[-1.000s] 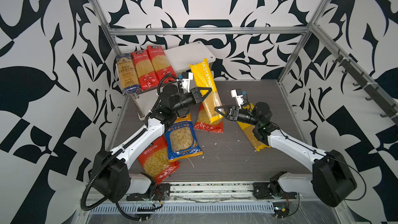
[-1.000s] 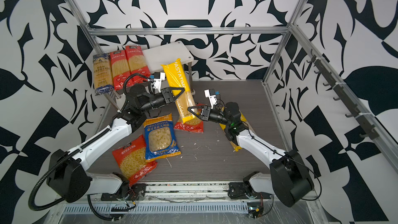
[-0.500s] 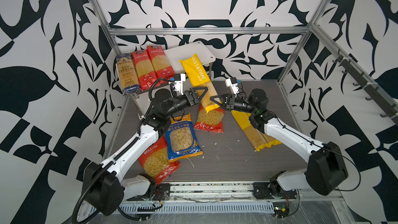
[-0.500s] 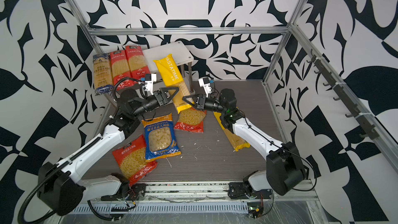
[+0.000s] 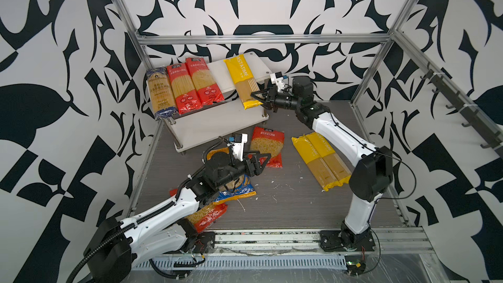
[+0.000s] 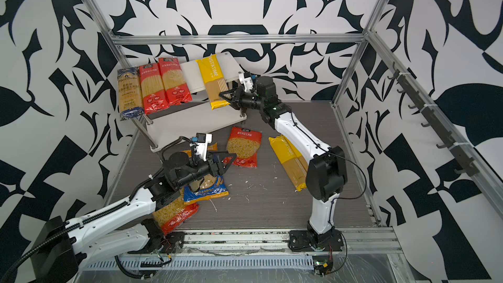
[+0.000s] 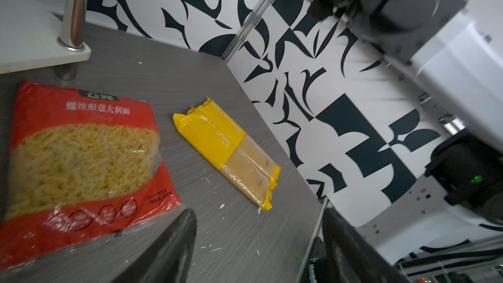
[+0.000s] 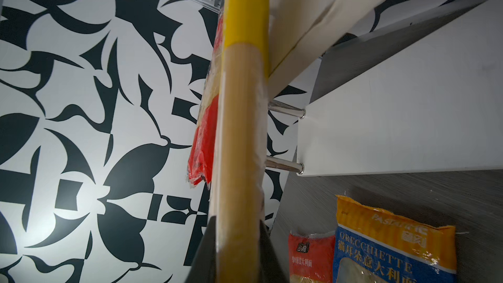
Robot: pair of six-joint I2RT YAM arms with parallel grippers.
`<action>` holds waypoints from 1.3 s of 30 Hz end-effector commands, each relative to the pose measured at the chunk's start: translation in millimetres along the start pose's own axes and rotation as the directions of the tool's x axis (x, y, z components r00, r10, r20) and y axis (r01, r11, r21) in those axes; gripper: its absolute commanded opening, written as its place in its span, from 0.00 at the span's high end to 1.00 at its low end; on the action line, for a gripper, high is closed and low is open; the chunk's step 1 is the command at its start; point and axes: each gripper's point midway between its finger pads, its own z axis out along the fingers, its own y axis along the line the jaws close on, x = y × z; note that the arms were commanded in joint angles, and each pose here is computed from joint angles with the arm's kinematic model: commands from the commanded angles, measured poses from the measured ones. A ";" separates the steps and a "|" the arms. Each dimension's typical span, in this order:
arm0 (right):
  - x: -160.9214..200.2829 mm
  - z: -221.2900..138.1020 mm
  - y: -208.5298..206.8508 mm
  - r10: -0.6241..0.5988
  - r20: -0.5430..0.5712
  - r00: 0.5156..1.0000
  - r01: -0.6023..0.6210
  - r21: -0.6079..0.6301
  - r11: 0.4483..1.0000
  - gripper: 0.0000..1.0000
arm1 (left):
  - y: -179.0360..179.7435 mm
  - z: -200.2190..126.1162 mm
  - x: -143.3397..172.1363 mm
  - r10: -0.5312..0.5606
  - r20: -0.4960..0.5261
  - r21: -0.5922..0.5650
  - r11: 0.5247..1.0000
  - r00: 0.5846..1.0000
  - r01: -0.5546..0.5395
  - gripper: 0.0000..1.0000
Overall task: Arrange pasta packages on shelves
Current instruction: Place the pasta bag on the shelf.
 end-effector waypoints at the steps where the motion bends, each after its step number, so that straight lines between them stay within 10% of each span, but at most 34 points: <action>1: -17.9 -3.4 100.4 -0.185 0.085 0.979 0.198 -0.173 0.965 1.00 | 3.8 -5.1 -13.8 0.066 0.091 -0.041 0.997 0.994 -0.063 0.23; 5: -21.0 24.4 100.3 -0.161 0.030 0.987 0.164 -0.168 0.972 1.00 | 3.2 -6.0 -11.4 0.068 0.091 -0.037 0.997 0.994 -0.065 0.24; 11: -23.1 27.9 96.7 -0.153 0.012 0.988 0.153 -0.138 0.979 0.57 | 0.9 -4.5 -9.2 0.073 0.086 -0.027 0.997 0.994 -0.071 0.24; 17: -6.6 10.8 72.2 -0.112 0.011 0.994 0.112 -0.091 0.989 0.49 | -0.2 -0.5 -5.2 0.074 0.072 -0.013 0.997 0.995 -0.074 0.25; 39: -8.4 36.3 46.3 -0.141 -0.052 0.989 0.140 -0.018 0.990 0.94 | -0.6 5.0 1.0 0.073 0.053 -0.005 0.997 0.996 -0.073 0.25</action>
